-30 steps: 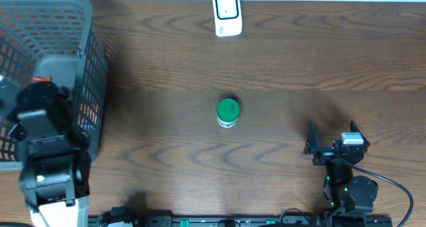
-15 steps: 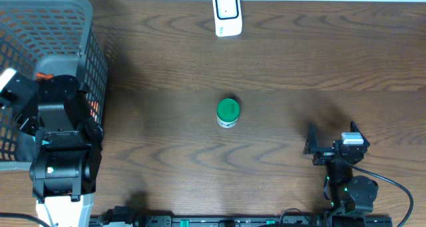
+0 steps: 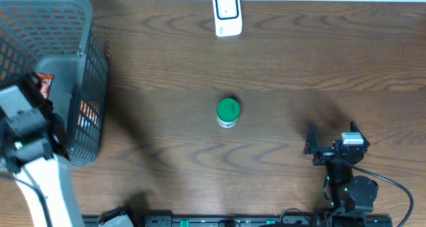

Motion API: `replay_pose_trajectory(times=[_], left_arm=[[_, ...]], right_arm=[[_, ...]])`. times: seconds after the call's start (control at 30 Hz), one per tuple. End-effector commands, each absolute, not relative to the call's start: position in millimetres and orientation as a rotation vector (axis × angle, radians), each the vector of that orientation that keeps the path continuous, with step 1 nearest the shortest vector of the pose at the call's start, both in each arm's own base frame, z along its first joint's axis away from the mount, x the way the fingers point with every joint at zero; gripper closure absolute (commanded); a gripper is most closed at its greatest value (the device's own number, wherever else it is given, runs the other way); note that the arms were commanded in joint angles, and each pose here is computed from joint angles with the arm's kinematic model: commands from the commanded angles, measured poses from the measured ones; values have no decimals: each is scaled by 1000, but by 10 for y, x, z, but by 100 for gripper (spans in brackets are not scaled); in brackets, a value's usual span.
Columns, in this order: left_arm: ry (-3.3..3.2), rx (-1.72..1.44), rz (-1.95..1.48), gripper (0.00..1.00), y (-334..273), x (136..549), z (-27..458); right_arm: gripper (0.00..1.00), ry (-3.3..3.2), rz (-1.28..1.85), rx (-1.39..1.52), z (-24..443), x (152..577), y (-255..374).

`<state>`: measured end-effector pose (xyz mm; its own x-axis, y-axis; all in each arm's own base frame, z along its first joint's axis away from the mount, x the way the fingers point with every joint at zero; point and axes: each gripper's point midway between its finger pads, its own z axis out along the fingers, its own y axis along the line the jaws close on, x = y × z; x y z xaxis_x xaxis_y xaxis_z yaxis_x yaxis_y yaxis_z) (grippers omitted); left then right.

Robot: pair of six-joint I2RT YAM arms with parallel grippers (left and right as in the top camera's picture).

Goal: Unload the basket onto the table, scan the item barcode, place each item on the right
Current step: 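Reach into the basket and grasp the mint-green wipes pack with the left gripper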

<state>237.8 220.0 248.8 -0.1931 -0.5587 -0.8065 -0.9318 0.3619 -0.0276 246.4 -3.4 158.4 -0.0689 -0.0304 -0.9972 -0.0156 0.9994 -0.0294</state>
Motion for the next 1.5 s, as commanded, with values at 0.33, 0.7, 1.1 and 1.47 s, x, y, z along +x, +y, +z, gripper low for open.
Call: replay_pose_trajectory(times=[0.33,0.7,1.1,1.47], left_arm=[[2415,-1450,614,12,2300,2620,801],[2571,-1348,647,2,2337,2674,404],[2790,-1375,686,67,2312,2361,-76],[2856,-1429,387,93,2052,2519,-2]], right_arm=[[1,1640,-8,-19,1579,2461,-48],[1,1640,-8,-19,1579,2461,-48],[1,1640,-8,-19,1579,2461,-48],[1,1640,-8,-19,1579,2461,-48]])
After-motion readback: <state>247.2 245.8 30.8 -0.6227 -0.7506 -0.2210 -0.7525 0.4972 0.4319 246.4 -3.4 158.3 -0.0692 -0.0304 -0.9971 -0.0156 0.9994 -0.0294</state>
